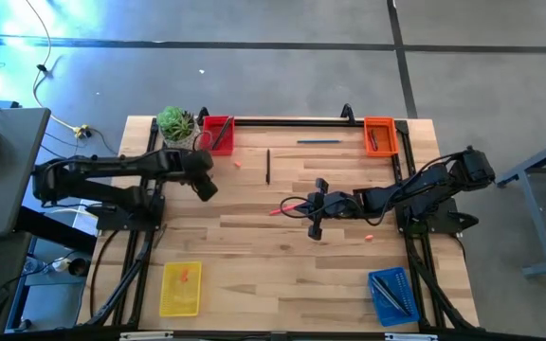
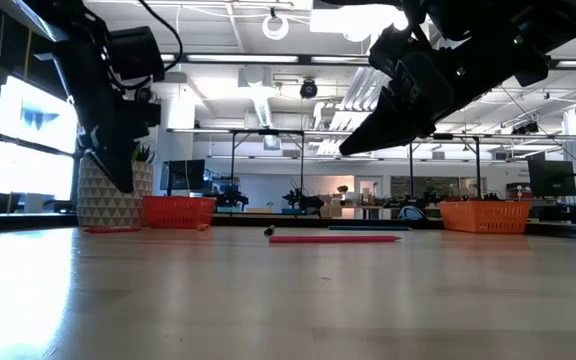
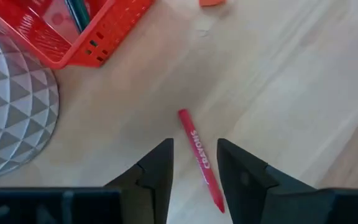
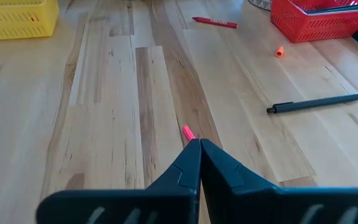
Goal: Sort crayons/erasers/pens/pencils in bins
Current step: Put the red crayon into the orange bin, then put the pink pencil into the red bin
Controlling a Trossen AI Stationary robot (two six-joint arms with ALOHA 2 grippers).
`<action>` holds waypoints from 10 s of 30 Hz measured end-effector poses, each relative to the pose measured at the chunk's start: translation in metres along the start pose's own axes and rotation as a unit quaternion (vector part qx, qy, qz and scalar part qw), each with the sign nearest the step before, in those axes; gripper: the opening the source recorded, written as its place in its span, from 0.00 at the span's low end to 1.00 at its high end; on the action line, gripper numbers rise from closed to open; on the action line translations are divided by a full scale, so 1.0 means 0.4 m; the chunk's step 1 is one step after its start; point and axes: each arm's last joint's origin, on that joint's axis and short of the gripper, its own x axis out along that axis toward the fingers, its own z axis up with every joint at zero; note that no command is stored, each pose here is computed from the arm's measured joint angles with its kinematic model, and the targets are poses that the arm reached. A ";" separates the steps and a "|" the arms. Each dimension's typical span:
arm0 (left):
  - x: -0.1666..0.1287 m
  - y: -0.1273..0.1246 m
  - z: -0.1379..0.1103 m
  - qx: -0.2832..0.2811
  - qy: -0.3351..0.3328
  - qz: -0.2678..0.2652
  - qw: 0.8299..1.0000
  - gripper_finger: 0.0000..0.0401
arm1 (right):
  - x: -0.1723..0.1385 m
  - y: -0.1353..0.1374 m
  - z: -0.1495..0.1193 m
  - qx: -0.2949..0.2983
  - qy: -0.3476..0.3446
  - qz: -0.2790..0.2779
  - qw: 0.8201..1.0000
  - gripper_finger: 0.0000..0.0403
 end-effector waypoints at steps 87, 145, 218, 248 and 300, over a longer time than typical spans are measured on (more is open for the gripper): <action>-0.010 -0.270 -0.053 0.333 -0.075 -0.177 0.923 0.01 | 0.000 -0.001 -0.005 -0.003 0.009 -0.001 1.000 0.00; -0.069 -0.241 -0.078 0.097 -0.548 -0.402 0.727 0.01 | 0.204 0.077 0.224 -0.003 -0.224 0.073 0.972 0.39; -0.078 -0.247 -0.097 0.120 -0.589 -0.321 0.731 0.25 | -0.079 -0.455 0.144 0.126 0.221 -0.424 0.869 0.03; -0.074 -0.248 -0.096 0.127 -0.585 -0.315 0.736 0.22 | -0.216 -0.707 -0.110 0.263 0.311 -0.509 0.758 0.03; -0.061 -0.253 -0.102 0.144 -0.564 -0.312 0.751 0.22 | -0.116 -0.207 0.010 0.074 -0.024 -0.266 0.961 0.00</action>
